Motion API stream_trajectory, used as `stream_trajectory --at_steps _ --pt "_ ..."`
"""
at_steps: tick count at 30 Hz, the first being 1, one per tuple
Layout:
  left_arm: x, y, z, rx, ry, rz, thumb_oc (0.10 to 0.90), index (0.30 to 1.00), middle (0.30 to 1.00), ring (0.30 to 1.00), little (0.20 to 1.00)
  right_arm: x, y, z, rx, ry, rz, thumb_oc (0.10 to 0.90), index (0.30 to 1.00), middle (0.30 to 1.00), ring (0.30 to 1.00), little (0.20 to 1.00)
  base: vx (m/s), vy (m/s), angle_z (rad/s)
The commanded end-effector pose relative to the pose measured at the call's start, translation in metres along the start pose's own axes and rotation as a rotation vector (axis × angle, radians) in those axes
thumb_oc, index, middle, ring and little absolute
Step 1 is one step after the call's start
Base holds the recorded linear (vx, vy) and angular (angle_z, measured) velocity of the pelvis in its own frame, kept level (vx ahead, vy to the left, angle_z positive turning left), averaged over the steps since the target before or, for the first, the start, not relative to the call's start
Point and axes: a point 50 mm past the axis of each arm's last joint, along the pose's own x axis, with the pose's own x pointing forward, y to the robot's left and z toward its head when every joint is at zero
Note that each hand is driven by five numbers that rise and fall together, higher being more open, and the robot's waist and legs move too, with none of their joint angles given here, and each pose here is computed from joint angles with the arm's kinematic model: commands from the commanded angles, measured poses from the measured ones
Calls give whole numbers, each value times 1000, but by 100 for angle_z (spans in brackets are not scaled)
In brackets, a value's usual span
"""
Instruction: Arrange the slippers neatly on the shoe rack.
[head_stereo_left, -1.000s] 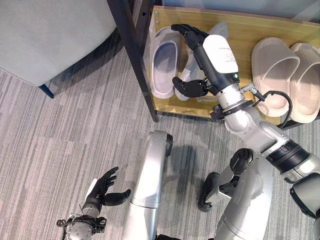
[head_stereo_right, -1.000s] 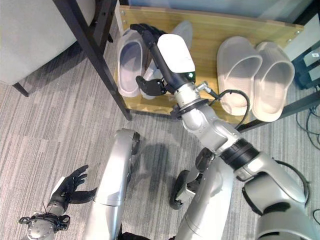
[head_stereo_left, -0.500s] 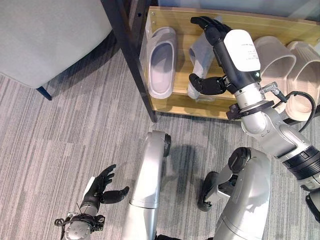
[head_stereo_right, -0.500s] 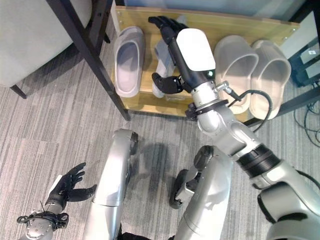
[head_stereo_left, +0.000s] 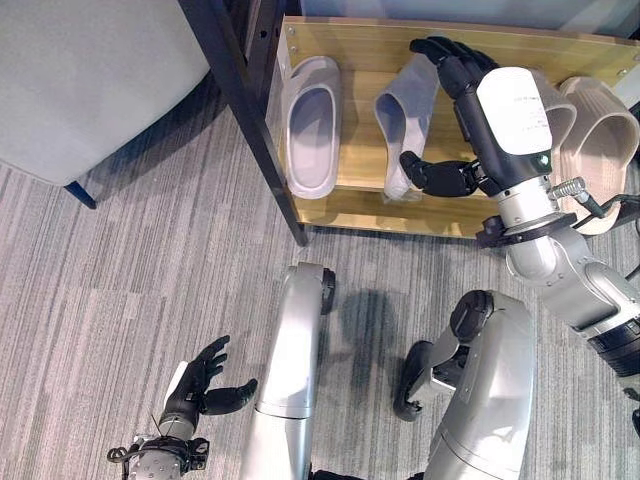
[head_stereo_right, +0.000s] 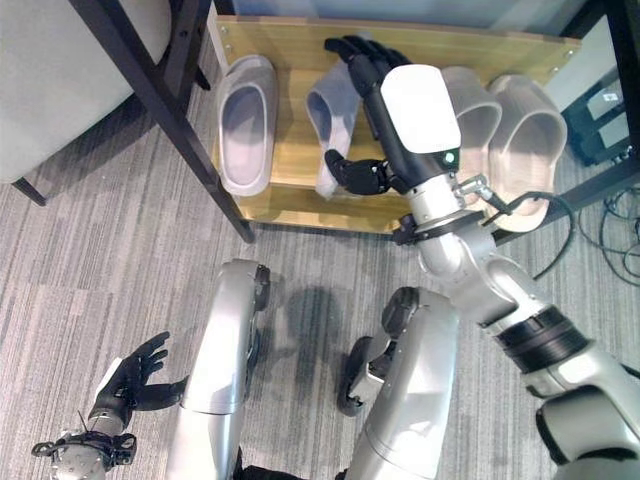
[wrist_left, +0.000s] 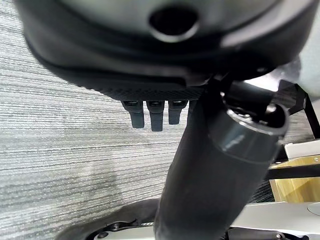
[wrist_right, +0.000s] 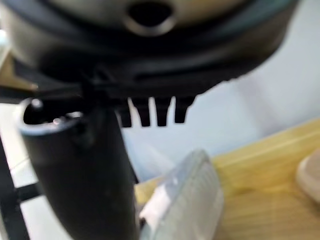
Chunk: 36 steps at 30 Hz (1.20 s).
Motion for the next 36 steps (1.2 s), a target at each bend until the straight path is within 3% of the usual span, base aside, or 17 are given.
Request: stream_trajectory --at_steps 1,13,20,26,36 --pt "-23 -15 0 -29 -35 -40 800 900 900 900 900 8 -57 2 -144 -76 -201 800 900 900 900 900 0 0 0" --pt "-25 -15 -1 -31 -35 -28 800 900 900 900 900 -3 -79 -10 -286 -46 -229 800 900 900 900 900 0 0 0" --pt "-25 -16 -2 -30 -32 -35 800 900 900 900 900 -3 -84 -21 -279 8 -282 800 900 900 900 900 0 0 0" --pt "-22 -17 -1 -19 -33 -54 800 900 900 900 900 8 -80 -24 -264 33 -297 800 900 900 900 900 0 0 0" --pt "-22 -15 -1 -4 -35 -63 800 900 900 900 900 32 -78 -36 -456 54 -245 800 900 900 900 900 0 0 0"
